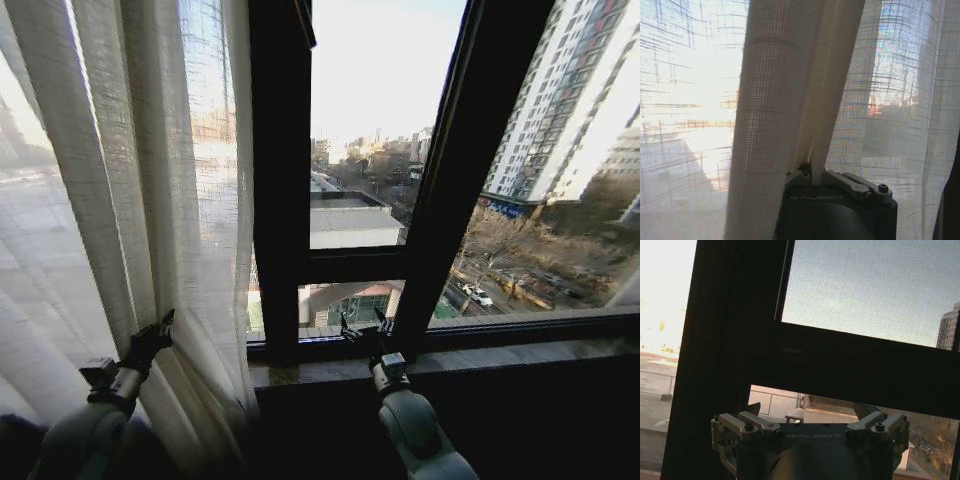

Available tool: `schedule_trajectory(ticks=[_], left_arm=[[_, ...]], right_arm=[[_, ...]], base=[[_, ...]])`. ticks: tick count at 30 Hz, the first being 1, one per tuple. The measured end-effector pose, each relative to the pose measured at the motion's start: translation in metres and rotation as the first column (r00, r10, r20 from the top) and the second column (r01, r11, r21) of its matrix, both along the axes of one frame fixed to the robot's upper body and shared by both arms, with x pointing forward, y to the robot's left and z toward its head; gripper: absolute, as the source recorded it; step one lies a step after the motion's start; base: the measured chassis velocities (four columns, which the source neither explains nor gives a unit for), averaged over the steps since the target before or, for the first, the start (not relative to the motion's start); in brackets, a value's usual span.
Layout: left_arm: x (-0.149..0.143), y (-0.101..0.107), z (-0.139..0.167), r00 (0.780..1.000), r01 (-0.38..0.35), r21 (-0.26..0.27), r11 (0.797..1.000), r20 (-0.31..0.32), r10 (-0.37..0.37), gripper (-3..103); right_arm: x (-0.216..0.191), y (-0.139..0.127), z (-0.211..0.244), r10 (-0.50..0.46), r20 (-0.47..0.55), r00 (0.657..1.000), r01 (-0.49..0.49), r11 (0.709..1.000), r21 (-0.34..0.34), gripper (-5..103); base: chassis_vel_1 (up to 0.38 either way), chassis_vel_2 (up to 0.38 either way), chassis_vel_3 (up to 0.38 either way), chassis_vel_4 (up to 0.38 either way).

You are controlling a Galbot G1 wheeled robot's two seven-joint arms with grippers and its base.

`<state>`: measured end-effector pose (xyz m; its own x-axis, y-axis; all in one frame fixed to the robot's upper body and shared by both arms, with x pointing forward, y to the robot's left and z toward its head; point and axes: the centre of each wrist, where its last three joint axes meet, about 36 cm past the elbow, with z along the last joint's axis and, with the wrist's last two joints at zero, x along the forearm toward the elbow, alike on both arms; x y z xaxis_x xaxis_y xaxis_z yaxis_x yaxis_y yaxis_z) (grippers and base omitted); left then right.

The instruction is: Open the curtains by pulling them apart, changing their state from closed to fully open.

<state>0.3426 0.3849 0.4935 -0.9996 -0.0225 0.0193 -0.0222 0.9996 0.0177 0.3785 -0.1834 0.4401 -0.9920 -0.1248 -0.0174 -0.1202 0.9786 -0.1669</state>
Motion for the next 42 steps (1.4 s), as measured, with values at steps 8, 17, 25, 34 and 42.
schedule_trajectory(ticks=[8, 17, 25, 34, 42], left_arm=[[-0.001, -0.005, 0.003, 1.0, 0.007, 0.002, 1.0, 0.01, -0.007, 0], [-0.008, -0.006, 0.005, 1.0, -0.002, 0.006, 1.0, 0.01, 0.002, 0], [-0.013, -0.003, 0.005, 1.0, -0.016, 0.007, 1.0, 0.006, 0.016, 0], [-0.016, -0.003, 0.002, 1.0, -0.022, 0.002, 1.0, 0.009, 0.022, 0], [-0.018, -0.003, 0.001, 1.0, -0.03, -0.004, 1.0, 0.009, 0.03, 0]], right_arm=[[0.0, -0.003, 0.0, 0.004, 0.006, 1.0, -0.004, 1.0, -0.006, 100], [0.002, -0.002, -0.004, 0.016, 0.005, 1.0, -0.016, 1.0, -0.008, 100], [0.002, 0.003, -0.006, 0.027, -0.001, 1.0, -0.027, 1.0, -0.007, 100], [0.002, 0.005, -0.01, 0.038, -0.004, 0.999, -0.038, 0.999, -0.002, 100], [0.003, 0.007, -0.01, 0.042, 0.001, 0.999, -0.042, 0.999, 0.001, 100]], base=[[0.344, 0.351, -0.336, -0.349], [0.356, 0.353, -0.358, -0.356], [0.347, 0.346, -0.331, -0.367], [0.352, 0.344, -0.348, -0.338], [0.159, 0.123, -0.13, -0.155]])
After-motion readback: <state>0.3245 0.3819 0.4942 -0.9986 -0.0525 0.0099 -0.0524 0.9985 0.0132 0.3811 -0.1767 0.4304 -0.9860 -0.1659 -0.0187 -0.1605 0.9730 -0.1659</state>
